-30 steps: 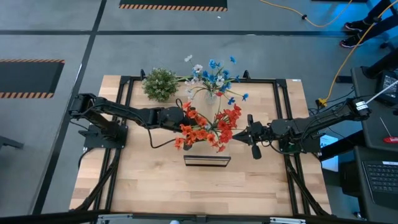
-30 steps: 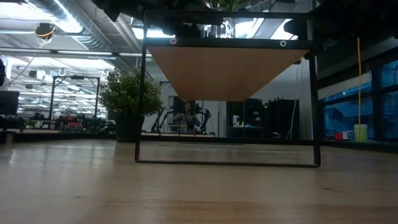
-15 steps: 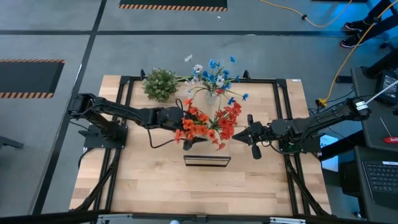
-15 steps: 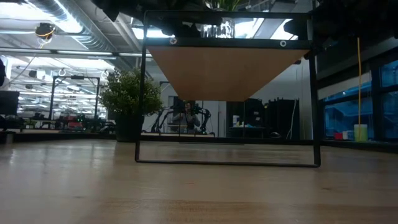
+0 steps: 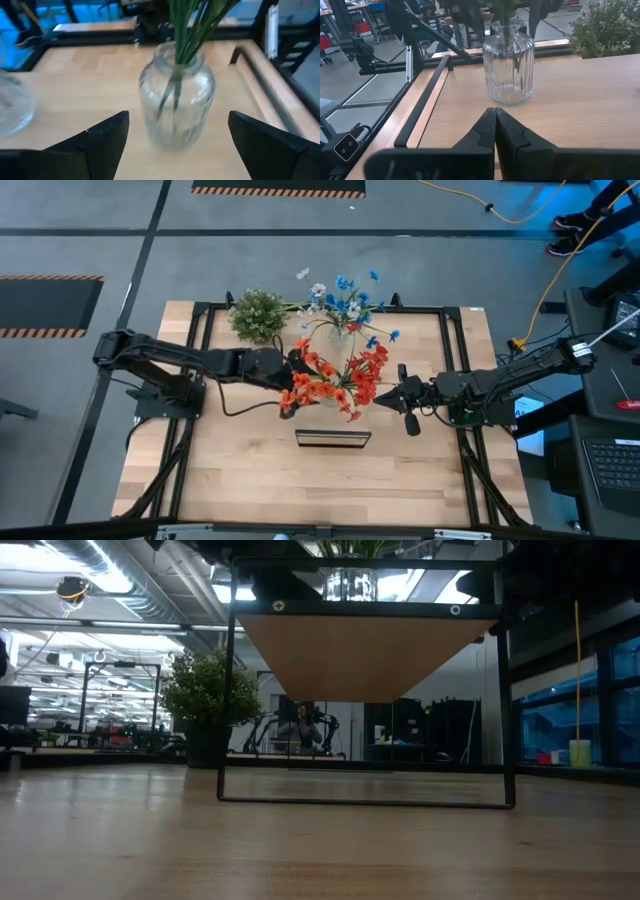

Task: Pick and place flowers into a vace then onto a shelf
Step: Return to Home Position

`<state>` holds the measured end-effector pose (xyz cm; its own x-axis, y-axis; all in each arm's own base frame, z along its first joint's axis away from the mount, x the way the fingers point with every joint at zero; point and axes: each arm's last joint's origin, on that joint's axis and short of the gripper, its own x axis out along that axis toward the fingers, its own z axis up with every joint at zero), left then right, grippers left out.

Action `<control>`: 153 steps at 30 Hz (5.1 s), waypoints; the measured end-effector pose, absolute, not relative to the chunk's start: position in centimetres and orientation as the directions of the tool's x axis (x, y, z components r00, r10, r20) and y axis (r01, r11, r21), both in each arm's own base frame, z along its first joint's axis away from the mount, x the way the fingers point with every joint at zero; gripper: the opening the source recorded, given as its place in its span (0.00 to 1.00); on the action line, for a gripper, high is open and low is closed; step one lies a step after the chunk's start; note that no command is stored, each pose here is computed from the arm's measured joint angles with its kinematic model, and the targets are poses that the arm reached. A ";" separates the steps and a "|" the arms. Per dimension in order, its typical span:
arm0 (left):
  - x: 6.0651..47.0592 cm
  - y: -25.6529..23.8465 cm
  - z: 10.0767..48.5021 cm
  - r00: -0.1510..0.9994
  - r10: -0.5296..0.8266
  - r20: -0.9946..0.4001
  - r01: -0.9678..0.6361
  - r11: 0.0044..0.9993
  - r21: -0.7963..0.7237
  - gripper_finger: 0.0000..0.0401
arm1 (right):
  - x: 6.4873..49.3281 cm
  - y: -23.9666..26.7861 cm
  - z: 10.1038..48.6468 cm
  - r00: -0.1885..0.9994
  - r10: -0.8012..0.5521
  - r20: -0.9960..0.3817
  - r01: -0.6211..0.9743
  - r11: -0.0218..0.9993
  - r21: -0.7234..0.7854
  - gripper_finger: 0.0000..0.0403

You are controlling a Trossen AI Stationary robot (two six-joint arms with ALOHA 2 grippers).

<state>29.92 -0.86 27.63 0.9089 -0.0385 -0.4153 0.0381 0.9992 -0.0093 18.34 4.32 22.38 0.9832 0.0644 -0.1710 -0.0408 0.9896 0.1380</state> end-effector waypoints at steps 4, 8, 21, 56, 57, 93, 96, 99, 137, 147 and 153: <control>29.2 -1.0 27.4 0.910 0.021 -0.414 0.001 0.999 0.051 0.82 | 18.3 4.3 22.4 0.983 0.065 -0.171 -0.045 0.992 0.116 0.01; 27.8 -1.1 27.2 0.915 0.071 -0.397 -0.045 0.996 0.074 0.77 | 18.3 4.3 22.4 0.983 0.064 -0.172 -0.045 0.993 0.113 0.01; 19.7 0.2 25.6 0.956 0.195 -0.220 -0.186 0.981 0.061 0.48 | 16.8 2.9 23.7 0.992 0.012 -0.124 -0.003 0.998 0.068 0.01; 9.5 2.0 19.0 0.916 0.354 0.189 -0.368 0.929 0.045 0.00 | 6.9 -0.2 24.5 0.997 -0.043 0.061 0.043 0.999 -0.003 0.01; 9.5 2.0 18.8 0.916 0.351 0.191 -0.366 0.930 0.045 0.00 | 7.1 -0.2 24.2 0.997 -0.042 0.064 0.043 0.999 -0.002 0.01; 9.4 1.8 18.3 0.938 0.297 0.182 -0.303 0.953 0.008 0.02 | 9.7 0.1 18.2 0.983 0.068 0.170 -0.063 0.997 -0.034 0.01; 9.4 1.8 18.3 0.938 0.296 0.182 -0.302 0.953 0.008 0.02 | 9.7 0.1 18.2 0.983 0.068 0.170 -0.066 0.998 -0.017 0.01; 9.4 1.8 18.3 0.938 0.296 0.182 -0.302 0.953 0.008 0.01 | 9.7 0.1 18.2 0.983 0.068 0.170 -0.066 0.998 -0.017 0.01; 9.4 1.8 18.3 0.938 0.296 0.182 -0.302 0.953 0.009 0.02 | 9.7 0.1 18.2 0.983 0.068 0.170 -0.065 0.998 -0.018 0.01; 9.4 1.8 18.3 0.938 0.296 0.182 -0.302 0.953 0.009 0.02 | 9.7 0.1 18.2 0.983 0.068 0.170 -0.066 0.998 -0.018 0.01; 9.4 1.8 18.3 0.938 0.296 0.182 -0.302 0.953 0.009 0.01 | 9.7 0.1 18.2 0.983 0.068 0.170 -0.065 0.998 -0.019 0.01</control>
